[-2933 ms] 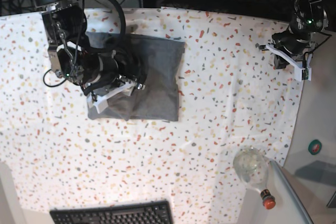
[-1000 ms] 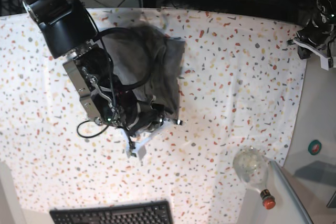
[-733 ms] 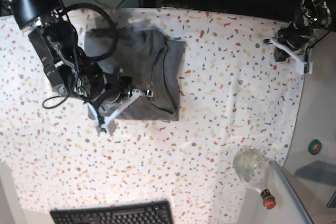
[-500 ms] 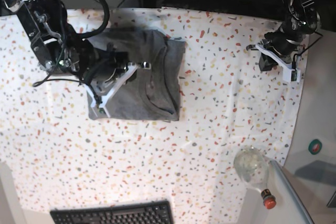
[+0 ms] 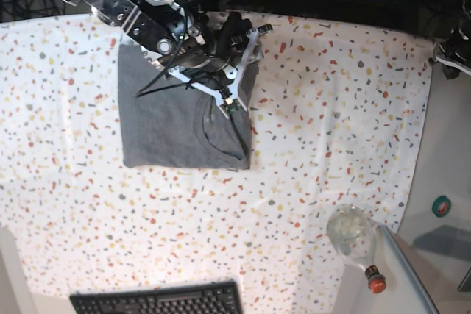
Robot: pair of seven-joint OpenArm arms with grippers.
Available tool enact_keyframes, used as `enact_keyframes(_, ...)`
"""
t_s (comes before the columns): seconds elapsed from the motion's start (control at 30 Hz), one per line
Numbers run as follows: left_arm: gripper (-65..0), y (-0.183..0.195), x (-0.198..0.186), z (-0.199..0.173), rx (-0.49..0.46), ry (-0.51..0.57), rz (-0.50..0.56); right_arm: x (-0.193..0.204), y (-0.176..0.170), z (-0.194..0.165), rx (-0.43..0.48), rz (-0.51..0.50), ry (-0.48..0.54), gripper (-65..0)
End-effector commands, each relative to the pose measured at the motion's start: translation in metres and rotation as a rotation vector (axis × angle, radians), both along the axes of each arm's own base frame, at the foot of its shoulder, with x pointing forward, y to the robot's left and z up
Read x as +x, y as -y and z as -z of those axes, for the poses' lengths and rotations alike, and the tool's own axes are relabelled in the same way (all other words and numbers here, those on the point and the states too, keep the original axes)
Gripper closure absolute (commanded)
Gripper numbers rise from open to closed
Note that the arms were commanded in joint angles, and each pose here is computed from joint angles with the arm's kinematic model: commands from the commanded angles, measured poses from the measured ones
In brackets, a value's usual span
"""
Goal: Layout the t-shirt on the table in an organized manner, then fold the t-shirt properly
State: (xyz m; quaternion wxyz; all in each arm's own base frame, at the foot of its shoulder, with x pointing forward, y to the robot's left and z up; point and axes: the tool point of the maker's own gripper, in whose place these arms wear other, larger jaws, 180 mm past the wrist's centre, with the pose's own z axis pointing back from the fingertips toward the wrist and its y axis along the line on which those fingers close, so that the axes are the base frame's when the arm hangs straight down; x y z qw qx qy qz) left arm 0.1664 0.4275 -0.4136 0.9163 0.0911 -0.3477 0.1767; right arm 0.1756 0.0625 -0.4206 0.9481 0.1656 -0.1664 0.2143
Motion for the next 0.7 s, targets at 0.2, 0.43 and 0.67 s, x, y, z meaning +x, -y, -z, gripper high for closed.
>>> enact_keyframes(0.2,0.0,-0.001,0.006,-0.006,0.004,0.032,0.009,0.014,0.000,0.012,-0.125,-0.013,0.117,-34.8)
enact_keyframes(0.43,0.0,0.000,0.005,-0.005,0.004,0.030,0.008,0.019,0.016,0.023,-0.223,-0.011,0.163,-35.0)
enact_keyframes(0.67,0.0,0.000,0.006,-0.006,0.001,0.035,0.007,0.023,0.015,0.025,-0.213,-0.006,0.192,-32.4)
